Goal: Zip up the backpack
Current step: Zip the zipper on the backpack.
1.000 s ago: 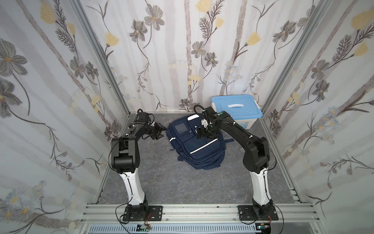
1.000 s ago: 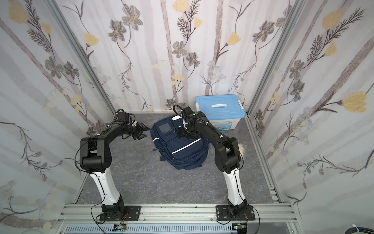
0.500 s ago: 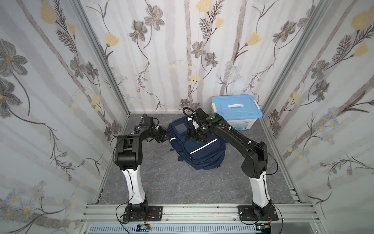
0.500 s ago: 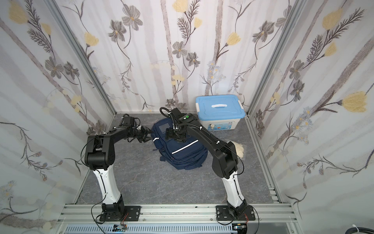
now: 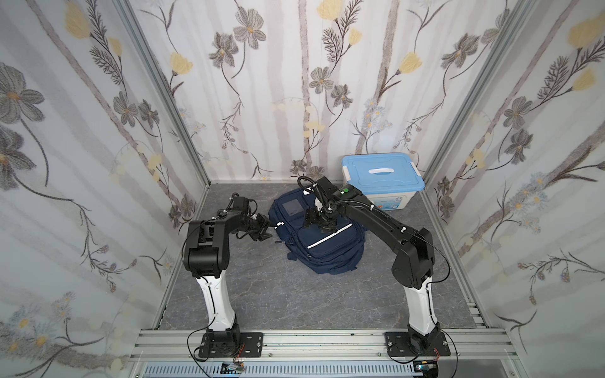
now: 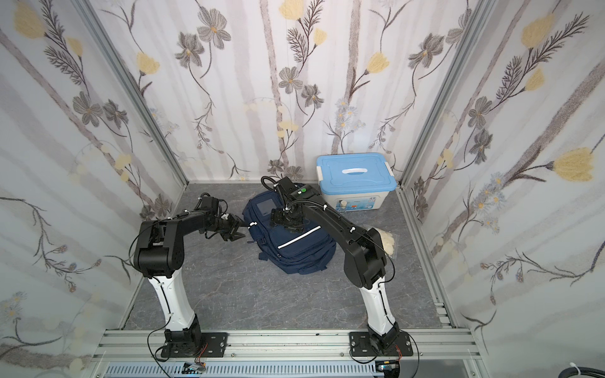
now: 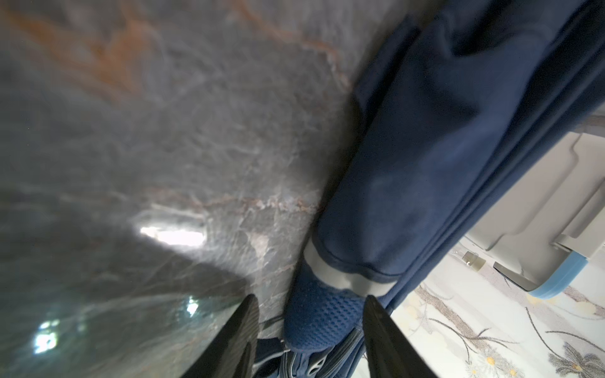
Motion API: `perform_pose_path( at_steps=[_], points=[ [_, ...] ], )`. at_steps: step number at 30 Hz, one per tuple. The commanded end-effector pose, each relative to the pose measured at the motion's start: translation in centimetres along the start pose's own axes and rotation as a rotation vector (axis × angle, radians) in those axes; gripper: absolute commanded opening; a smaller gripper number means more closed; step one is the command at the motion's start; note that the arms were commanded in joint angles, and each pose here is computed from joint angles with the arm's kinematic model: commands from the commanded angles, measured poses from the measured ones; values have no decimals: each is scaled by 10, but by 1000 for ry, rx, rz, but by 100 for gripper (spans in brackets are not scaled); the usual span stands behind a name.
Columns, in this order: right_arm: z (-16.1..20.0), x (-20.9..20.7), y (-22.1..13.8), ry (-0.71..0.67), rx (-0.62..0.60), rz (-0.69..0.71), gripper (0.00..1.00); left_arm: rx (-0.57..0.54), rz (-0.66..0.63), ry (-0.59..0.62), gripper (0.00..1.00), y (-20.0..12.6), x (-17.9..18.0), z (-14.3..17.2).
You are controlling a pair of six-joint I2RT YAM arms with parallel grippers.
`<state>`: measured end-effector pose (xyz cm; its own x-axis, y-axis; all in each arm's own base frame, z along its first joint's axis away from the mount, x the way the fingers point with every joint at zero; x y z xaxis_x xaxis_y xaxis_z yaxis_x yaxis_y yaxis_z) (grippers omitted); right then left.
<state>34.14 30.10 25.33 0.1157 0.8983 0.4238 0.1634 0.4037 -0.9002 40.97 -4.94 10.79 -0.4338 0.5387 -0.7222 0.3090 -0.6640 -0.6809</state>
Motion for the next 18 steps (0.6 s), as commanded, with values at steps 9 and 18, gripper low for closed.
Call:
perform_pose_path(
  at_steps=[9, 18],
  points=[
    [8, 2, -8, -18, -21, -6, 82, -65, 96, 86, 56, 15, -18, -27],
    [12, 3, 1, -12, -1, -12, 83, -44, 67, 13, 12, 49, 9, -31]
  ],
)
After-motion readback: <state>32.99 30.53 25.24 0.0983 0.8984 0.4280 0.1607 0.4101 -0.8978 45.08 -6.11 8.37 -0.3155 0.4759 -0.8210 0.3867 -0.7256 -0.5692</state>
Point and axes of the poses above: each gripper's point midway between its finger pads, its own y axis out along the fingers, its own x axis along the line the jaws close on, z = x × y, the point moved 10 cm from there along -y, back along the fingers, and after that the axes turned 6 degrees about y, right-handed, at the moved point
